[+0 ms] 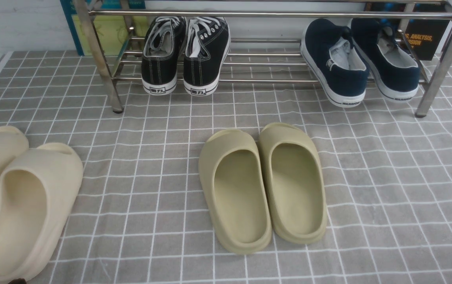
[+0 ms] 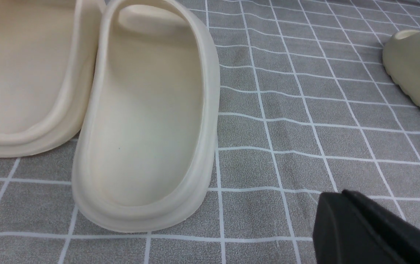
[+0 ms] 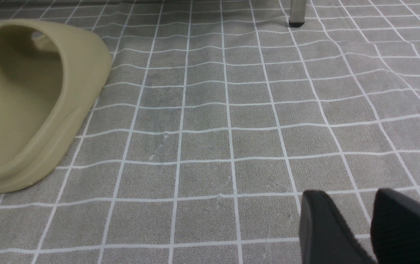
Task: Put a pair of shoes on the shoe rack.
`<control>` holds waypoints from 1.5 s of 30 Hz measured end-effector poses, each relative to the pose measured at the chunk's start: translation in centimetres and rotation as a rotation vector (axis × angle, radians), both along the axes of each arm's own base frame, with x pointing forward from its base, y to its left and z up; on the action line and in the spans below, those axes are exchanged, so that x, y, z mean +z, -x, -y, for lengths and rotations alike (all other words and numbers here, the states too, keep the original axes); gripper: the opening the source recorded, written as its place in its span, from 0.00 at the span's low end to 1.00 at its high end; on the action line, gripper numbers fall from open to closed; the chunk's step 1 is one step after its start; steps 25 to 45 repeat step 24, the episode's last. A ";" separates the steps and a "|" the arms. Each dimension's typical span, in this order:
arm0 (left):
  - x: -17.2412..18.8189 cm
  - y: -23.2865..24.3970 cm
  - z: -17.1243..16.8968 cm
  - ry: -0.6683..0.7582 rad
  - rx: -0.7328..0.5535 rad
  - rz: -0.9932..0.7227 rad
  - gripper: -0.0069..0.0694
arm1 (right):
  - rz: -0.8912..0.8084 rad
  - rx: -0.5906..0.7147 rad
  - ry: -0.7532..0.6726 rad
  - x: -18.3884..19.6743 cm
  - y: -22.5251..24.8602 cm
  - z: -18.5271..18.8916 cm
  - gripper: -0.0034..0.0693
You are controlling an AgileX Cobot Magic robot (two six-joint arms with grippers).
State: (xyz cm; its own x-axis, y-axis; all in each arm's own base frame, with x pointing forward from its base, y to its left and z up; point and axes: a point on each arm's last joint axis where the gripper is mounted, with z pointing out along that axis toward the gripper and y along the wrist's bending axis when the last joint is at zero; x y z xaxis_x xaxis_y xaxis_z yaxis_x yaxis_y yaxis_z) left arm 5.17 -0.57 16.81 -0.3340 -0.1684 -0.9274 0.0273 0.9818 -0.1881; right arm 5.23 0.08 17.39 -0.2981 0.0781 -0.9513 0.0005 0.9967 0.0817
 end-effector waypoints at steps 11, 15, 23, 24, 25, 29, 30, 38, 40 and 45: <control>0.0 0.0 0.0 0.000 0.000 0.000 0.10 | 0.000 0.000 0.000 0.0 0.0 0.0 0.38; 0.0 0.0 0.0 0.000 0.000 0.000 0.11 | 0.000 0.000 0.000 0.0 0.0 0.0 0.38; 0.0 0.0 0.0 0.000 0.000 0.000 0.12 | 0.000 0.000 0.000 0.0 0.0 0.0 0.38; 0.0 0.0 0.0 0.000 0.000 0.000 0.12 | 0.000 0.000 0.000 0.0 0.0 0.0 0.38; 0.0 0.0 0.0 0.000 0.000 0.000 0.12 | 0.000 0.000 0.000 0.0 0.0 0.0 0.38; 0.0 0.0 0.0 0.000 0.000 0.000 0.12 | 0.000 0.000 0.000 0.0 0.0 0.0 0.38; 0.0 0.0 0.0 0.000 0.000 0.000 0.12 | 0.000 0.000 0.000 0.0 0.0 0.0 0.38; 0.0 0.0 0.0 0.000 0.000 0.000 0.12 | 0.000 0.000 0.000 0.0 0.0 0.0 0.38; 0.0 0.0 0.0 0.000 0.000 0.000 0.12 | 0.000 0.000 0.000 0.0 0.0 0.0 0.38; 0.0 0.0 0.0 0.000 0.000 0.000 0.12 | 0.000 0.000 0.000 0.0 0.0 0.0 0.38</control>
